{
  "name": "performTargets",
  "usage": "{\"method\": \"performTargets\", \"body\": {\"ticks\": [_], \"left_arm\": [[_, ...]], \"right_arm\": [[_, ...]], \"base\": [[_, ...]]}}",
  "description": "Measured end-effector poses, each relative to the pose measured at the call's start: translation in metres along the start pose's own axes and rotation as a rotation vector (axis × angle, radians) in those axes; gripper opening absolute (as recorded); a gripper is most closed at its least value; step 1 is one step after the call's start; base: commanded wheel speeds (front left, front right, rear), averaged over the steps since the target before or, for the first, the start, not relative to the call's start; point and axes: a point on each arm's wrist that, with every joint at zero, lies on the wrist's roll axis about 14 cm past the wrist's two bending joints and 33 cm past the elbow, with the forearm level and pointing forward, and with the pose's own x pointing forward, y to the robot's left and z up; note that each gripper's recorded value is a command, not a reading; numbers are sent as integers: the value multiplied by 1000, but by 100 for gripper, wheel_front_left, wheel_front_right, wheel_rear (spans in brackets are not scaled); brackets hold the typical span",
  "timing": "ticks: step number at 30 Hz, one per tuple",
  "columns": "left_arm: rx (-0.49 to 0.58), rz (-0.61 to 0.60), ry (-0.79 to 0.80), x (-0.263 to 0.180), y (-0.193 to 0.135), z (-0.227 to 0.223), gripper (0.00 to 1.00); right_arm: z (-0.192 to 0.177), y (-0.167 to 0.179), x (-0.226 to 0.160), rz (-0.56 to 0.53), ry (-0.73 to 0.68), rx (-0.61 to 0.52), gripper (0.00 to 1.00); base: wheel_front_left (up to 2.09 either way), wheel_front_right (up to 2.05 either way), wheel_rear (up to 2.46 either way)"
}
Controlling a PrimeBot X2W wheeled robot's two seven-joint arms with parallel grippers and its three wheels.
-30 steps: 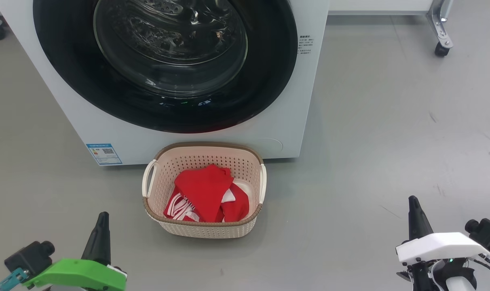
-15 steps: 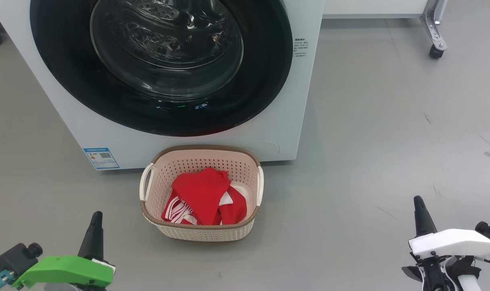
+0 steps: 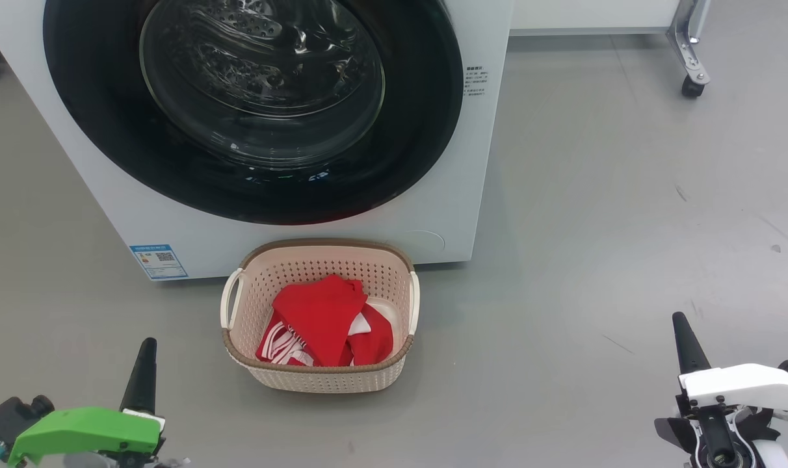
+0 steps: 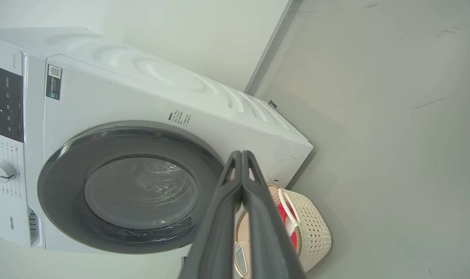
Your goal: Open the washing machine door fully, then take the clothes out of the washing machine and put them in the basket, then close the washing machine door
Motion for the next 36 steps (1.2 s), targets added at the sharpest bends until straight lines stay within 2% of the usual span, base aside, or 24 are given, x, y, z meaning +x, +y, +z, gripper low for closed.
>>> {"method": "performTargets", "body": {"ticks": [26,36], "left_arm": [[-361,-22,-19,6,0,8,0],[-367,-31,-18,8,-3,9,0]], "right_arm": [[29,7,1,63,-51,344,0],[30,8,2,66,-54,353,0]], "base": [[0,0,0],[0,0,0]]}}
